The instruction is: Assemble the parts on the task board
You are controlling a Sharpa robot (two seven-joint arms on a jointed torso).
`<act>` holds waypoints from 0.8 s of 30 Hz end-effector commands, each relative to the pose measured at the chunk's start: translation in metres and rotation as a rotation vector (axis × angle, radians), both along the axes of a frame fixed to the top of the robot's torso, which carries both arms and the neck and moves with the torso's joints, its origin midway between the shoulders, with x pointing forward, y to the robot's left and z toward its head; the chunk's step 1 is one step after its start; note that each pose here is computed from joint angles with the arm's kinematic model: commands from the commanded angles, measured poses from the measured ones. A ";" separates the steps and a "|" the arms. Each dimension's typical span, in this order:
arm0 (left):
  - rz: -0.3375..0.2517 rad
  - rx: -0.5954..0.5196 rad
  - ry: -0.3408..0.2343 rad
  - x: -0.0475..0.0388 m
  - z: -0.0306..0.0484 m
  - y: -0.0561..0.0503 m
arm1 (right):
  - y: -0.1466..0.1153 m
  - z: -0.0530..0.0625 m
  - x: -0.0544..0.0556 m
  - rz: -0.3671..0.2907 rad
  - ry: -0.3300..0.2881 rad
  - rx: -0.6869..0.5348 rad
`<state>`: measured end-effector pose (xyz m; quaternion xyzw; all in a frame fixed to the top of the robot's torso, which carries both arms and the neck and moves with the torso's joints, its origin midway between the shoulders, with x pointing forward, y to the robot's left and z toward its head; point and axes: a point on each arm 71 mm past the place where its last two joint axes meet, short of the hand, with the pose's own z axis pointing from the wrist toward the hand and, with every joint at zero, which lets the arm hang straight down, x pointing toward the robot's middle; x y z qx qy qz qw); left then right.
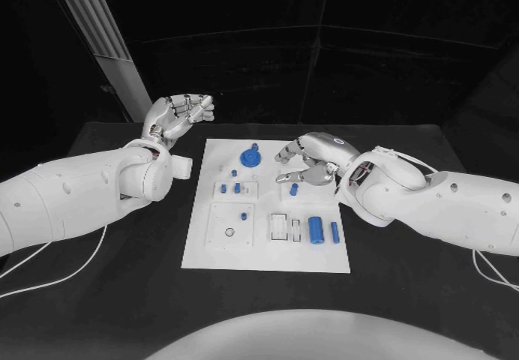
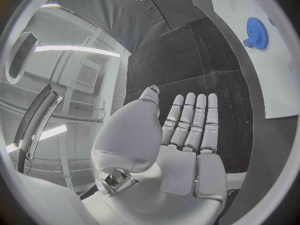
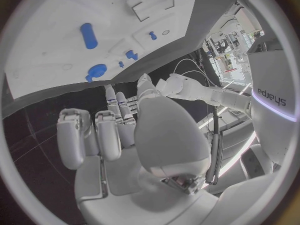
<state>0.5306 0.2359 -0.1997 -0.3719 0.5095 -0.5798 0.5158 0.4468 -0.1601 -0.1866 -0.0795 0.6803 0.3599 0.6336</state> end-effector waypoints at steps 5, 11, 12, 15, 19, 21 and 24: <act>-0.025 -0.037 -0.158 -0.0035 0.0112 0.000 | -0.013 -0.004 0.011 -0.054 0.002 -0.051; -0.023 -0.037 -0.158 -0.0037 0.0111 0.001 | -0.015 -0.013 0.017 -0.081 0.031 -0.154; -0.023 -0.037 -0.157 -0.0037 0.0111 0.001 | -0.014 -0.014 0.018 -0.085 0.039 -0.170; -0.023 -0.037 -0.157 -0.0039 0.0111 0.002 | -0.012 -0.019 0.019 -0.092 0.057 -0.214; -0.022 -0.036 -0.157 -0.0040 0.0110 0.002 | -0.010 -0.023 0.019 -0.090 0.069 -0.238; -0.022 -0.036 -0.157 -0.0040 0.0110 0.003 | -0.009 -0.025 0.018 -0.087 0.075 -0.246; -0.021 -0.036 -0.157 -0.0040 0.0109 0.003 | -0.008 -0.026 0.018 -0.082 0.079 -0.250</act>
